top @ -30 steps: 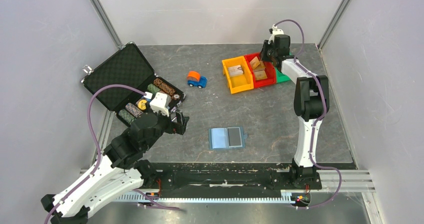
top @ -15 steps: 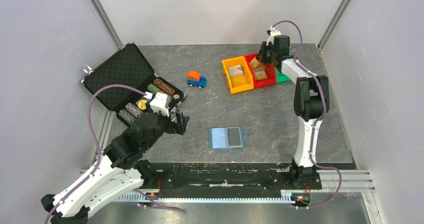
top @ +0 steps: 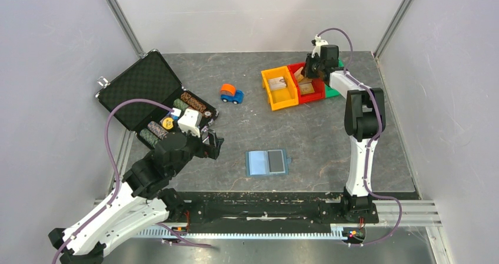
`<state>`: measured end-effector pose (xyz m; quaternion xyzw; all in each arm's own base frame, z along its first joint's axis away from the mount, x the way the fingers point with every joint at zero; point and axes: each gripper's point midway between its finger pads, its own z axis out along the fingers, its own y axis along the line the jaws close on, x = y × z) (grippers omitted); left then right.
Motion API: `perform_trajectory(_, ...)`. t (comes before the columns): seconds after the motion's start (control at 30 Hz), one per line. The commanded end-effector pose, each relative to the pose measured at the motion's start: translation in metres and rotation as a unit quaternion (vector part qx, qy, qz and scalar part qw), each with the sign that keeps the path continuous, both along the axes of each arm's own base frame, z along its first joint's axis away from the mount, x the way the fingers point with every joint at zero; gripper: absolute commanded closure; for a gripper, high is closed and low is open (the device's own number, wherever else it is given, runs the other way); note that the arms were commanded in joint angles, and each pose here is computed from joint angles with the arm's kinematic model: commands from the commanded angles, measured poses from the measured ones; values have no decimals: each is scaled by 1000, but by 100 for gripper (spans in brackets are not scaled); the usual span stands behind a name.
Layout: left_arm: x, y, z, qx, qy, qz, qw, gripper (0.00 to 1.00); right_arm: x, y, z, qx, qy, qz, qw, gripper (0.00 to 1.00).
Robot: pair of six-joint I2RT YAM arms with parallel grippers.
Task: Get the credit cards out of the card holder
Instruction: Place the credit card in the storage box.
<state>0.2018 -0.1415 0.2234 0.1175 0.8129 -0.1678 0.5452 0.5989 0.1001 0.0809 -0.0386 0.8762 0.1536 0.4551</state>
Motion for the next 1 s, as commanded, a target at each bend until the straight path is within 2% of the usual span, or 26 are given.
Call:
perform_trajectory(0.0,4,-2,7,8,-20,-8,1000,0,7,3,6,-8,-18,10,1000,87)
perform_trajectory(0.07,4,-3,6,9,-19,-8,1000,0,8,3,9,-10,-24,9,1000,96)
perform_trajectory(0.13,5,-2,6,9,-19,-8,1000,0,10,1,15,-14,-32,8,999,100)
perform_trajectory(0.47,5,-4,5,11,-17,-10,1000,0,13,-4,23,-23,-47,-2,999,100)
perform_trajectory(0.97,5,-6,4,11,-15,-14,1000,0,14,-19,37,2,-66,-14,998,100)
